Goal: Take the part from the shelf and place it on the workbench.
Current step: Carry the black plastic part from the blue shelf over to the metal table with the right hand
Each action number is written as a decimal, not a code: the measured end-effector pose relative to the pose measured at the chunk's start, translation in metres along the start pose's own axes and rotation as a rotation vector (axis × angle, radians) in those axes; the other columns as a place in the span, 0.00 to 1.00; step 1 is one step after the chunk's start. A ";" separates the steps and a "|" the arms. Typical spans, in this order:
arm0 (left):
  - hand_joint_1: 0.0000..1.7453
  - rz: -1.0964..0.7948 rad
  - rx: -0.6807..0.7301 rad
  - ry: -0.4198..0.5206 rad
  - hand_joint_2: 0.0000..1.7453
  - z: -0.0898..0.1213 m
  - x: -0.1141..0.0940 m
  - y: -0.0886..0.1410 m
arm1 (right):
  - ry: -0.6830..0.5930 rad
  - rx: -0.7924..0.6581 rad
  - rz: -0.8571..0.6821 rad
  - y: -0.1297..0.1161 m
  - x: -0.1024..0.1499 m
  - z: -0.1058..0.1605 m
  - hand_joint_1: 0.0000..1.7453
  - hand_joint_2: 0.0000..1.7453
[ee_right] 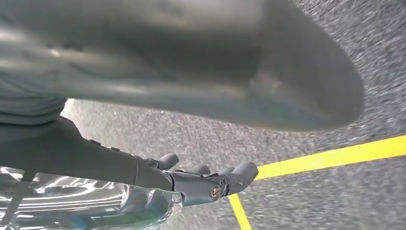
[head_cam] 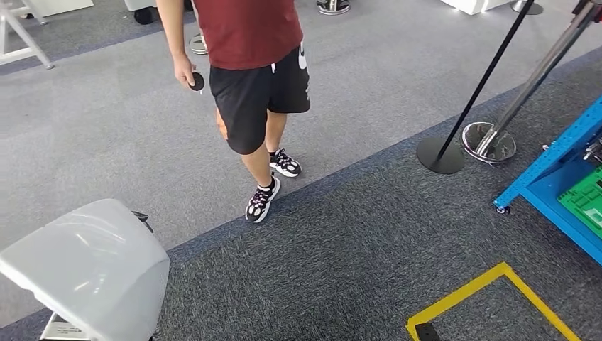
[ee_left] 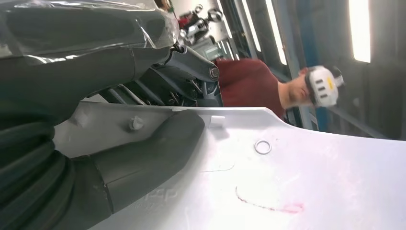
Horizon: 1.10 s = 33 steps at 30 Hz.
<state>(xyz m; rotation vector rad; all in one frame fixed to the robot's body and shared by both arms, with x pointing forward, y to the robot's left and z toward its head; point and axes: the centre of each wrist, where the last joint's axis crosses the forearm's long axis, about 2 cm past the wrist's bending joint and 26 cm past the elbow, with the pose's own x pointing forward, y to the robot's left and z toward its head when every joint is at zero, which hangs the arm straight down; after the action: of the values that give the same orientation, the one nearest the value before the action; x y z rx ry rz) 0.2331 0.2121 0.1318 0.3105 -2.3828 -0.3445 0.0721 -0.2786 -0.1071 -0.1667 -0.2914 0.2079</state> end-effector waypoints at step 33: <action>1.00 -0.017 0.011 0.019 1.00 0.006 -0.003 0.008 | 0.000 0.019 0.021 0.006 0.002 0.001 0.00 0.00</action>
<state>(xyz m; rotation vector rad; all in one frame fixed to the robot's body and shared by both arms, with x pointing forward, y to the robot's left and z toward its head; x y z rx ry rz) 0.2304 0.2214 0.1281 0.3378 -2.3652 -0.3355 0.0727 -0.2724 -0.1068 -0.1510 -0.2873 0.2309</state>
